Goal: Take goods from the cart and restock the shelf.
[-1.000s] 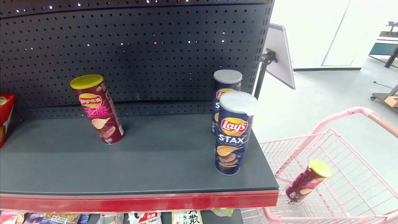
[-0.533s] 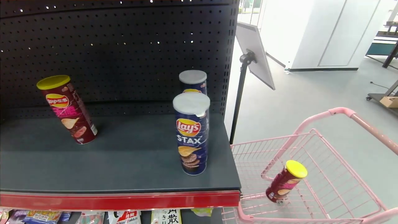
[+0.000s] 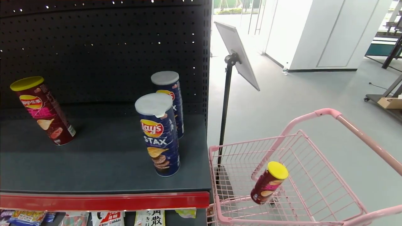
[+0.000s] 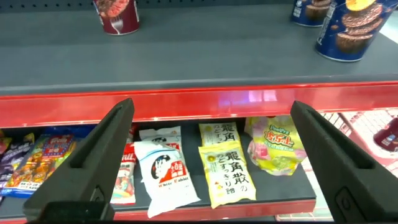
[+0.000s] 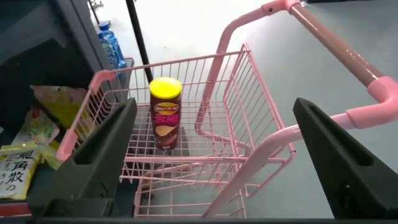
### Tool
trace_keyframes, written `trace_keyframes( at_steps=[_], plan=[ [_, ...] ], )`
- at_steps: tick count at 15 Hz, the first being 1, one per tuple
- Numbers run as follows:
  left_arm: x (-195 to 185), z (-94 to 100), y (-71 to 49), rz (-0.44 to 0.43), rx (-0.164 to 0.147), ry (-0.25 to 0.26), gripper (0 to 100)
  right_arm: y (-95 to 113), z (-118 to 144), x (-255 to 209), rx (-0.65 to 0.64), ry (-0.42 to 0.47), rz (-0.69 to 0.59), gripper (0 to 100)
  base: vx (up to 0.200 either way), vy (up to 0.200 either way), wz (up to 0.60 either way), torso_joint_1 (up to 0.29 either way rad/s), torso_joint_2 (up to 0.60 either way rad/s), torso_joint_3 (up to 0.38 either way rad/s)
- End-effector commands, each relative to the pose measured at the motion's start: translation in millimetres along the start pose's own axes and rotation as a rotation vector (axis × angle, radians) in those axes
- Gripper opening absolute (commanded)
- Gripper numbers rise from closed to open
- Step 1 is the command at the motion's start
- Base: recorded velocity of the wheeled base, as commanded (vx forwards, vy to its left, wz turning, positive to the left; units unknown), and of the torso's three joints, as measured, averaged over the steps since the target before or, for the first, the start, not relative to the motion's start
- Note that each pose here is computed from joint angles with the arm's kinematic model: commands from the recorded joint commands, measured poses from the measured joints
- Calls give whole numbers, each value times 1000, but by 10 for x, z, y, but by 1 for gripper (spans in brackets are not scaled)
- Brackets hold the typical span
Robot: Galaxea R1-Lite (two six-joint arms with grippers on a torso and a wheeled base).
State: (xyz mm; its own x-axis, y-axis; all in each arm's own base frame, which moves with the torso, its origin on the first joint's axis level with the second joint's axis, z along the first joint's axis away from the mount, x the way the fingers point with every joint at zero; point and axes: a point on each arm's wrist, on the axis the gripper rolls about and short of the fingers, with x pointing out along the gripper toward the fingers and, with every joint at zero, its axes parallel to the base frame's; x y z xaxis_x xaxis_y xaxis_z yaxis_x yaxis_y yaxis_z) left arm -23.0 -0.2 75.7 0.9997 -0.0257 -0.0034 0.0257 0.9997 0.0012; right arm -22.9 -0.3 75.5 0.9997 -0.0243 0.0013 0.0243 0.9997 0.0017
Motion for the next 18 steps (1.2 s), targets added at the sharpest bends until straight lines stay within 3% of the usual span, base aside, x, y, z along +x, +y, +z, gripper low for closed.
trace_keyframes(
  at_steps=[1, 8, 13, 18],
  plan=[
    [0, 0, -1, 0, 0, 0, 100, 0, 0, 1, 0, 1, 1, 100, 0, 0, 0, 0, 0, 0],
    [0, 0, 0, 1, 3, 0, 100, 0, 0, 1, 0, 1, 1, 100, 0, 0, 0, 0, 0, 0],
    [0, 0, 0, 1, 3, 0, 100, 0, 0, 1, 0, 1, 1, 100, 0, -200, 0, 7, 5, 4],
    [0, 0, -1, 0, 0, 0, 100, 0, 0, 1, -2, 1, 1, 100, 0, 0, 0, 0, 0, 0]
  ],
)
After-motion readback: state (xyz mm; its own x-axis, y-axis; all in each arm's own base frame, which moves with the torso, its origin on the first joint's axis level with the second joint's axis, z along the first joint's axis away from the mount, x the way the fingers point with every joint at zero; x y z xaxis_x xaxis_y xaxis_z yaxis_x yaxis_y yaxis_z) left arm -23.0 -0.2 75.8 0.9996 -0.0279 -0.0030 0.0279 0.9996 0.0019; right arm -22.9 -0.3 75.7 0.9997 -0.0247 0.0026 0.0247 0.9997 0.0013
